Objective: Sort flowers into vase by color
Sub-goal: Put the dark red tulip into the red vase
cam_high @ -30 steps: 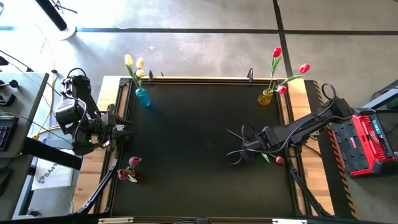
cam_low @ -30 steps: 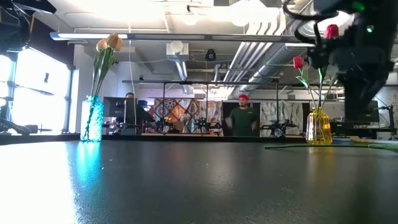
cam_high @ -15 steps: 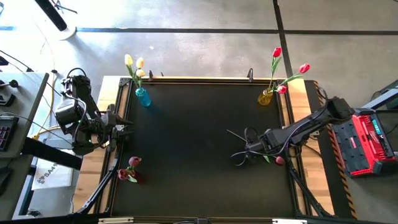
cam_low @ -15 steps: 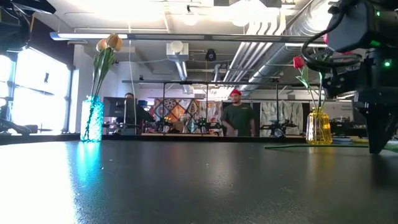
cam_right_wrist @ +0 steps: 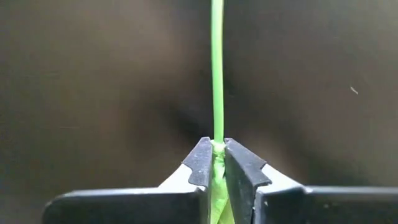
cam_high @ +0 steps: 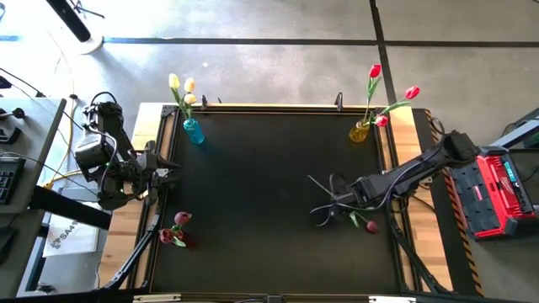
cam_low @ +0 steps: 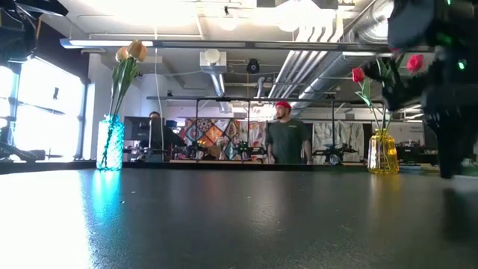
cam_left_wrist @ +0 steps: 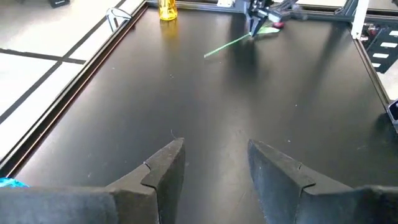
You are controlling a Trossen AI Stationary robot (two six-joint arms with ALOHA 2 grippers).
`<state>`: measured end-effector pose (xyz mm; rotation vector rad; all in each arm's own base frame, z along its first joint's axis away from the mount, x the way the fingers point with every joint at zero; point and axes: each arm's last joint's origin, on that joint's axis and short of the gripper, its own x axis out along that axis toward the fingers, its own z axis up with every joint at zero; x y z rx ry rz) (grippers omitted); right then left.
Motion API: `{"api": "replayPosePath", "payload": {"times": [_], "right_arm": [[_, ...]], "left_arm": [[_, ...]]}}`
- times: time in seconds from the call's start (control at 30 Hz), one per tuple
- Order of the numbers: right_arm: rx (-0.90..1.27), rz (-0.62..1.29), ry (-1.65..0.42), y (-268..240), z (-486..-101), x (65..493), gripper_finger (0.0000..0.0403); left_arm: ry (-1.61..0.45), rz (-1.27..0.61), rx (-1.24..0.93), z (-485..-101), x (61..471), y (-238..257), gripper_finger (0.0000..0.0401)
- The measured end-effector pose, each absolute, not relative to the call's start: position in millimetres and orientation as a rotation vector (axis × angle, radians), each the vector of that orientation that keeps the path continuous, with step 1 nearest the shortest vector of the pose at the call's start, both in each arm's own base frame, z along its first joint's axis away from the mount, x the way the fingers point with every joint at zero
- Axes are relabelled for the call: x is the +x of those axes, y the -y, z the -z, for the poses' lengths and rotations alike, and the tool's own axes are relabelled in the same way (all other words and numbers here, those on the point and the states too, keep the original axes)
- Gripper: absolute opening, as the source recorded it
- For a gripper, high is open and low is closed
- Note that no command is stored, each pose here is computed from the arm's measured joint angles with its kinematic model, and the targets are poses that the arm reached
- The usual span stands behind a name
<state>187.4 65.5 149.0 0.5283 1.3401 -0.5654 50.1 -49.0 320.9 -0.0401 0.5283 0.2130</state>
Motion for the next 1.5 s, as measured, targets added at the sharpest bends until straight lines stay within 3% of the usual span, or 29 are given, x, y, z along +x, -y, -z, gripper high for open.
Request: {"api": "replayPosePath", "payload": {"times": [0.2, 0.43, 0.63, 0.93, 1.13, 1.27, 1.5], "right_arm": [[0.467, 0.407, -1.219, -75.2, -186.3, 216.1, 0.0006], [0.495, 0.356, -0.827, -75.8, -239.8, 259.2, 0.0008], [0.632, 0.283, -0.493, -64.2, -266.0, 287.0, 0.0003], [0.703, 0.144, -0.276, -42.8, -259.3, 331.0, 0.0006], [0.771, 0.042, -0.157, -28.0, -241.0, 371.2, 0.0007], [0.78, -0.02, -0.182, -23.4, -229.5, 401.3, 0.0007], [0.785, -0.097, -0.145, -25.9, -237.1, 446.1, 0.0007]], "left_arm": [[-0.529, -0.205, -0.021, -321.1, 50.3, 49.4, 0.016], [-0.459, -0.129, 0.04, -328.0, 56.3, 61.1, 0.0161], [-0.334, -0.115, 0.304, -338.7, 65.4, 74.6, 0.0161], [-0.326, -0.235, 0.838, -341.0, 83.2, 88.4, 0.0161], [-0.387, -0.295, 0.966, -336.5, 96.2, 92.2, 0.0161], [-0.437, -0.309, 1.073, -332.3, 104.5, 95.4, 0.0161], [-0.533, -0.278, 1.278, -323.4, 118.0, 102.5, 0.0161]]}}
